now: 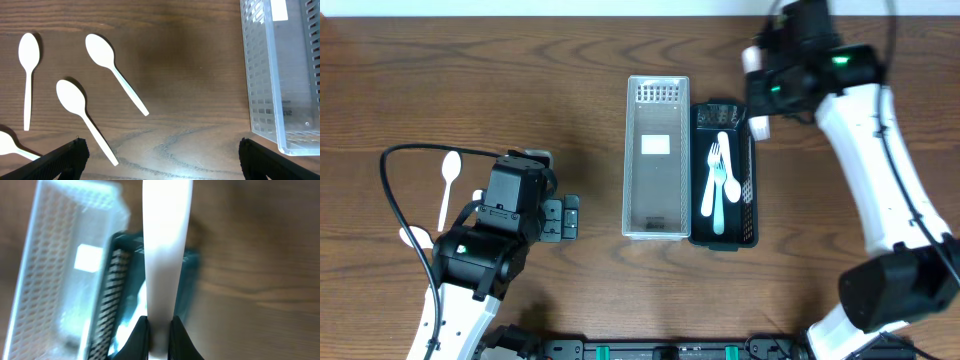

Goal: Pack container
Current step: 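Carry the white fork with the right gripper into the black basket, release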

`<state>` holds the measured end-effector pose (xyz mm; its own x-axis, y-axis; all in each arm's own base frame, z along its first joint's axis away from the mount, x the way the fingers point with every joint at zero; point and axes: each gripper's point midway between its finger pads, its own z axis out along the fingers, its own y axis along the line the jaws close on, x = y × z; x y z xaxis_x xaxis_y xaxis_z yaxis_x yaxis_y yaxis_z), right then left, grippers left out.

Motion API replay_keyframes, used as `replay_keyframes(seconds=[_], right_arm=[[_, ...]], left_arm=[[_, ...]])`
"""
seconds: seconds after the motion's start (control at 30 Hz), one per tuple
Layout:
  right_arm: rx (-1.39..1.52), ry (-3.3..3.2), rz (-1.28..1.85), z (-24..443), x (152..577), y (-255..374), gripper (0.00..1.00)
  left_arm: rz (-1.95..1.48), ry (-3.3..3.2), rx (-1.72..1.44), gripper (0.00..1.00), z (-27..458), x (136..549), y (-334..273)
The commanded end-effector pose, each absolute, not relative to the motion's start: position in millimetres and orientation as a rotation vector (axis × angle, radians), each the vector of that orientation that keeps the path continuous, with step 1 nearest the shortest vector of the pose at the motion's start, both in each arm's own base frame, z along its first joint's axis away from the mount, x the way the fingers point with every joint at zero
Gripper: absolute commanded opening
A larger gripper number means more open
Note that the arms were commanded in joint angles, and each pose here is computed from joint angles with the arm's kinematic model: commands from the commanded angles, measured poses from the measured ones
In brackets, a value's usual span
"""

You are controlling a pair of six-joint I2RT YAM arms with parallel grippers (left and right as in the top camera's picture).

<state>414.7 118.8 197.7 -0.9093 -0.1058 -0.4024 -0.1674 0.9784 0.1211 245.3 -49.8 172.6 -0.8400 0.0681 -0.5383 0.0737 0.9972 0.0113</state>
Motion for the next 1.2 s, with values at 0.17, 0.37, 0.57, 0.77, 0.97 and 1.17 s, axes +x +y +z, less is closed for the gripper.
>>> replay_keyframes(seconds=[0.17, 0.37, 0.57, 0.77, 0.97, 1.17], right_arm=[[-0.293, 2.941, 0.190, 122, 395, 167, 0.01], [-0.262, 3.048, 0.157, 85, 389, 170, 0.01], [-0.263, 3.059, 0.153, 82, 388, 169, 0.01], [-0.264, 3.079, 0.145, 81, 384, 168, 0.06], [-0.266, 3.094, 0.138, 81, 380, 166, 0.38], [-0.258, 3.066, 0.096, 86, 385, 161, 0.40]], left_arm=[[-0.011, 2.560, 0.084, 0.98, 180, 245, -48], [-0.003, 2.583, 0.087, 0.98, 177, 241, -47], [-0.003, 2.584, 0.087, 0.98, 176, 240, -46], [-0.003, 2.585, 0.087, 0.98, 176, 240, -46], [-0.003, 2.584, 0.087, 0.98, 176, 240, -46], [-0.004, 2.584, 0.087, 0.98, 177, 240, -46]])
